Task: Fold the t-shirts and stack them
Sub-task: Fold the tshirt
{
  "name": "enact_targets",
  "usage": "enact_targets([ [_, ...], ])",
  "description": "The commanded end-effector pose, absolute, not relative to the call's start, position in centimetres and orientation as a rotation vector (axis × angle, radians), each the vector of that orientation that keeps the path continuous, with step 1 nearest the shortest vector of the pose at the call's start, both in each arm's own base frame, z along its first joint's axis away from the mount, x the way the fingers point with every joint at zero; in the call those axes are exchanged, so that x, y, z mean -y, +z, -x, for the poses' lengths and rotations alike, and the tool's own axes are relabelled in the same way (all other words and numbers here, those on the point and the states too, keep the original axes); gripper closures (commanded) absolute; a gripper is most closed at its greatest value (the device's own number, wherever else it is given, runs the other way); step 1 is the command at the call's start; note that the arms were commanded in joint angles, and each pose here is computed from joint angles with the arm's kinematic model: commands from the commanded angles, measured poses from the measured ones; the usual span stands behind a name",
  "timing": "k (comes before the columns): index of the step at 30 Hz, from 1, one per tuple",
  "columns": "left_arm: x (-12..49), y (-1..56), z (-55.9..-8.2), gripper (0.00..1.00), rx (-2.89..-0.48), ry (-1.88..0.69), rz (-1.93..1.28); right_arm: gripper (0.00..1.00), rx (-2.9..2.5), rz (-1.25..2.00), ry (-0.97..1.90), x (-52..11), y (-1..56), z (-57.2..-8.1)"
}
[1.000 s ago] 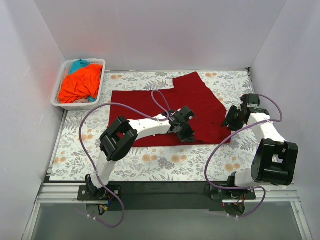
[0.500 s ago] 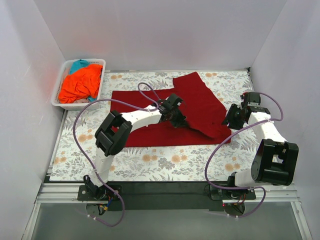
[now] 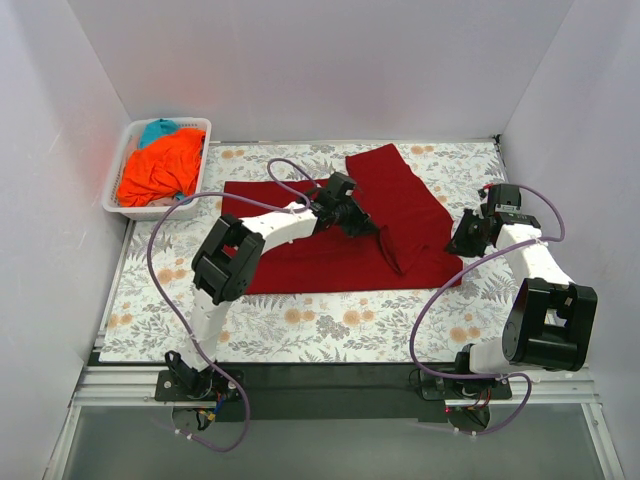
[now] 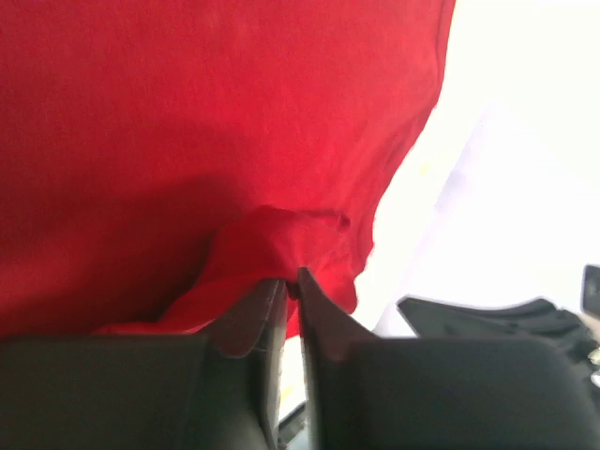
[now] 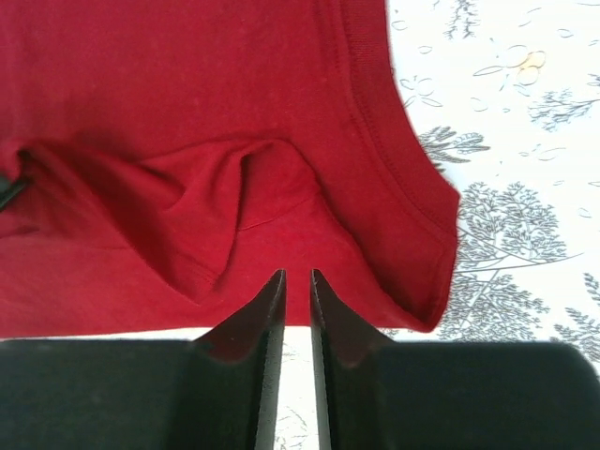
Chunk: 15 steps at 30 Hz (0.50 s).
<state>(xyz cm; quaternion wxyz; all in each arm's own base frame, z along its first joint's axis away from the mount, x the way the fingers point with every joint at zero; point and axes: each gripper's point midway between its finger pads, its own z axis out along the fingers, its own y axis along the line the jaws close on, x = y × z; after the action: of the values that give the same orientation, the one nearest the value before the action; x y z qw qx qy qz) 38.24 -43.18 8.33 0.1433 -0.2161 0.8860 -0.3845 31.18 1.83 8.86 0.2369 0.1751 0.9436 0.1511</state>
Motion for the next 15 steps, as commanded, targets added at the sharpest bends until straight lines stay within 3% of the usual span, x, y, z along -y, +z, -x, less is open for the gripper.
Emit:
enact_targets([
  [1,43.7,9.5,-39.7,0.82,-2.514,-1.188,0.628,0.77,-2.575,-0.449,0.478,-2.6,9.5,-31.4],
  [2,43.7,9.5,-39.8,0.76,-2.511,-1.194,0.638,0.70,-2.582,-0.452,0.498,-2.9,9.3,-31.2],
  [3,43.5,9.6,-39.9,0.62,-2.508,-1.195,0.643,0.66,-2.579,-0.447,0.511,-3.1,9.3,-31.1],
  [7,42.4,10.7,-39.5,0.47,-2.486,-1.184,0.674,0.63,-2.574,-0.454,0.582,-4.3,9.2,-30.7],
  [11,40.3,13.9,-38.2,0.43,-2.422,-1.186,0.699,0.57,-2.590,-0.444,0.646,-6.3,8.6,-30.3],
  [15,37.7,13.7,-35.7,0.42,-2.438,-1.155,0.777,0.56,-2.617,-0.436,0.694,-8.6,7.7,-29.7],
])
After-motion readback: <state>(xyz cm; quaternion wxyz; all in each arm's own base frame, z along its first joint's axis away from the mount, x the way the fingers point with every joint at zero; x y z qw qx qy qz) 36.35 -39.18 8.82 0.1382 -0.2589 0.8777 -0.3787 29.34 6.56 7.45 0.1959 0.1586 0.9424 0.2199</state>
